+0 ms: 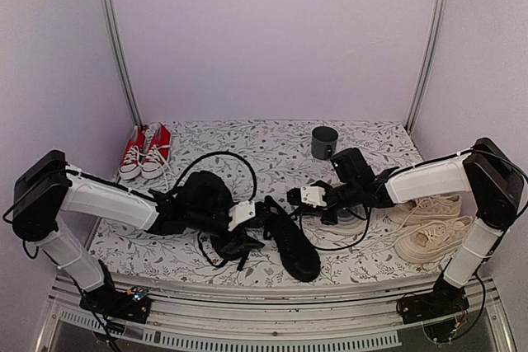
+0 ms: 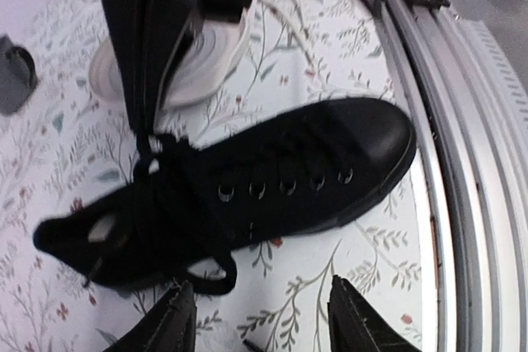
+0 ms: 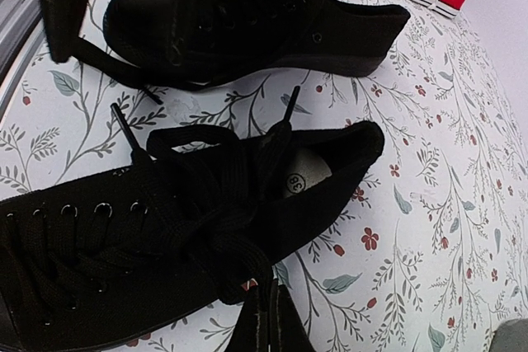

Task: Tie the shoes
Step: Tie the loops with the shoelace on the shoe.

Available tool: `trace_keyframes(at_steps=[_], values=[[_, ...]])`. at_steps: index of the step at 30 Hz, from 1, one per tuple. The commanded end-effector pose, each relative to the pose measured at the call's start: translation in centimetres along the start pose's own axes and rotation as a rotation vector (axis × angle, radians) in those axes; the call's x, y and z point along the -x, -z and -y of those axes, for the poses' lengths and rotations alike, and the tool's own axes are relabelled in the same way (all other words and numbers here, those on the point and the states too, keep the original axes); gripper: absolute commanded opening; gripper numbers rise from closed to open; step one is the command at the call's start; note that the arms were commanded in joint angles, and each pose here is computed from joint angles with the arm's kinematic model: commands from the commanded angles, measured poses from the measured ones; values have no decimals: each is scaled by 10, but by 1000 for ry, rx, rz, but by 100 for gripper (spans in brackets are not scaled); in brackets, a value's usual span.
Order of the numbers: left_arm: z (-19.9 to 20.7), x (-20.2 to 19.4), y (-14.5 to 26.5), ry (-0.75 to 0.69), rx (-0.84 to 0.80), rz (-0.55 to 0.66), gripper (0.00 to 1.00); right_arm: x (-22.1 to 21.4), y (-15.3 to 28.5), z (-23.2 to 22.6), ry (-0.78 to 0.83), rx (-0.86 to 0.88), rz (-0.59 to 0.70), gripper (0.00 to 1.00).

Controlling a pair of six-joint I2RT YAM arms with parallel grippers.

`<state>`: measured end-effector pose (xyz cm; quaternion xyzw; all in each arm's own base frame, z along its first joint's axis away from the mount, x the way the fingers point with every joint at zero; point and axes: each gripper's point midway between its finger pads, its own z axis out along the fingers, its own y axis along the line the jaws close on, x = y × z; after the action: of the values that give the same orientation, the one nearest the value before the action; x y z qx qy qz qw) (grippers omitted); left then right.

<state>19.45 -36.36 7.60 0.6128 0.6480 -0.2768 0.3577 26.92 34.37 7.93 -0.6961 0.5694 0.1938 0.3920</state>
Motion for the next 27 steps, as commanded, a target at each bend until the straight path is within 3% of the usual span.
trace_keyframes(at_steps=[1,8,14,16,19,27], values=[[9,59,0,-143,34,180,56,8,1,2,-2,-2,28,1],[-13,43,-27,-150,147,73,54,7,1,0,-7,1,26,1],[-19,44,-38,-171,153,53,42,7,1,-1,-7,1,28,1],[-20,44,-41,-170,153,50,30,7,2,-1,-7,0,29,1],[-20,41,-41,-166,152,46,2,7,2,-2,-7,1,30,1],[-3,25,-27,-111,98,16,0,20,13,8,-70,-45,66,2]])
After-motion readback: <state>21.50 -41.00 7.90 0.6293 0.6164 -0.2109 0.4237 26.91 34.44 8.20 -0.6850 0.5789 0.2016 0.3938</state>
